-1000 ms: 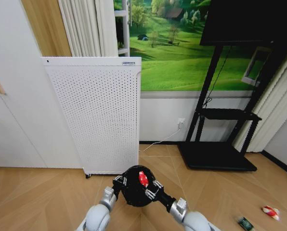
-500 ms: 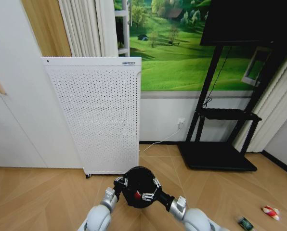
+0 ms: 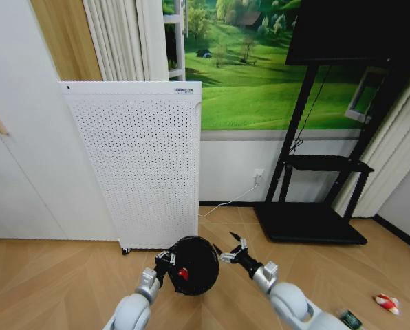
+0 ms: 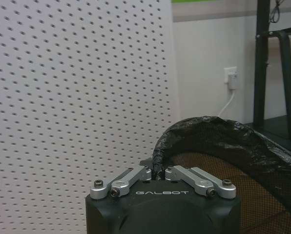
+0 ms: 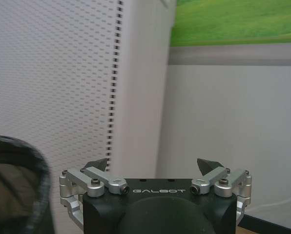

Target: Pick up the trash bin and place the garbage on the floor into it.

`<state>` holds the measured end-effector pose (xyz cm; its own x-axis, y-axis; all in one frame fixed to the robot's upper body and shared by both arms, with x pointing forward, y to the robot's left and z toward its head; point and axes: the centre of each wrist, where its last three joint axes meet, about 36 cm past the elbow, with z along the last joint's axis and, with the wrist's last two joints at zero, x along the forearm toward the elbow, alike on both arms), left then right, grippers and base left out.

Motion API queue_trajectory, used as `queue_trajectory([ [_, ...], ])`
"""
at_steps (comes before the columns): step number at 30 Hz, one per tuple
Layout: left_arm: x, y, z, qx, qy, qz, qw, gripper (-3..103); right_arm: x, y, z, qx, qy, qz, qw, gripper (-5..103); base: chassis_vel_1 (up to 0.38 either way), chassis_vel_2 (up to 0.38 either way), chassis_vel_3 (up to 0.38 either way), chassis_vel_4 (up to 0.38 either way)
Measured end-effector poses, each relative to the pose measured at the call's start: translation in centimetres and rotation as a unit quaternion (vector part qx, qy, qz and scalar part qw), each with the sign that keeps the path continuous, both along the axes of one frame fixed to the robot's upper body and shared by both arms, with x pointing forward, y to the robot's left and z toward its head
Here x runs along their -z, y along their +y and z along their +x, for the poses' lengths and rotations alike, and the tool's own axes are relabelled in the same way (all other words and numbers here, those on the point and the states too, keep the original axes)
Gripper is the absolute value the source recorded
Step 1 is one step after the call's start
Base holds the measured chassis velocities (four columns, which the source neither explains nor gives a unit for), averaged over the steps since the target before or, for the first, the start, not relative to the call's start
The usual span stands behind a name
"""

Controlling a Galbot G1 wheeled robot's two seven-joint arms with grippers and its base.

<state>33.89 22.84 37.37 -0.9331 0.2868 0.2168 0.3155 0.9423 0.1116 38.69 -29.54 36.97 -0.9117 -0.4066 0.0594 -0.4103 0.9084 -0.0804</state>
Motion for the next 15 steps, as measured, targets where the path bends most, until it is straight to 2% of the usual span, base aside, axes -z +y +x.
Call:
queue_trajectory([
  [2,-0.9,1.6,-0.6,-0.018,-0.007,0.008,0.9998,6,-0.2,-0.8,0.2,0.061,0.012,0.000,0.998,100,0.000,0.000,0.000,0.000],
  [3,-0.9,1.6,-0.6,-0.018,-0.007,0.008,0.9998,6,-0.2,-0.8,0.2,0.061,0.012,0.000,0.998,100,0.000,0.000,0.000,0.000],
  [4,-1.3,2.4,-1.0,-0.026,-0.010,0.013,0.9995,6,-0.3,-1.2,0.1,0.094,0.023,0.001,0.995,100,0.000,0.000,0.000,0.000],
  [6,-1.4,2.5,-1.1,-0.026,-0.011,0.014,0.9995,6,-0.3,-1.2,0.1,0.096,0.024,0.001,0.995,100,0.000,0.000,0.000,0.000],
  [9,-2.1,3.6,-1.6,-0.039,-0.016,0.019,0.9989,6,-0.2,-1.5,-0.1,0.144,0.041,-0.002,0.989,100,0.000,0.000,0.000,0.000],
  [11,-2.2,3.8,-1.7,-0.042,-0.017,0.021,0.9988,6,-0.2,-1.6,-0.2,0.152,0.044,-0.002,0.987,100,0.000,0.000,0.000,0.000],
  [13,-2.6,4.6,-2.3,-0.052,-0.021,0.025,0.9981,6,0.0,-2.2,-0.5,0.188,0.058,-0.008,0.980,100,0.000,0.000,0.000,0.000],
  [14,-2.6,4.6,-2.3,-0.052,-0.021,0.025,0.9981,6,0.0,-2.2,-0.5,0.188,0.058,-0.008,0.980,100,0.000,0.000,0.000,0.000],
  [15,-3.0,5.3,-2.9,-0.063,-0.024,0.029,0.9973,6,0.3,-3.0,-0.8,0.221,0.071,-0.015,0.973,100,0.000,0.000,0.000,0.000],
])
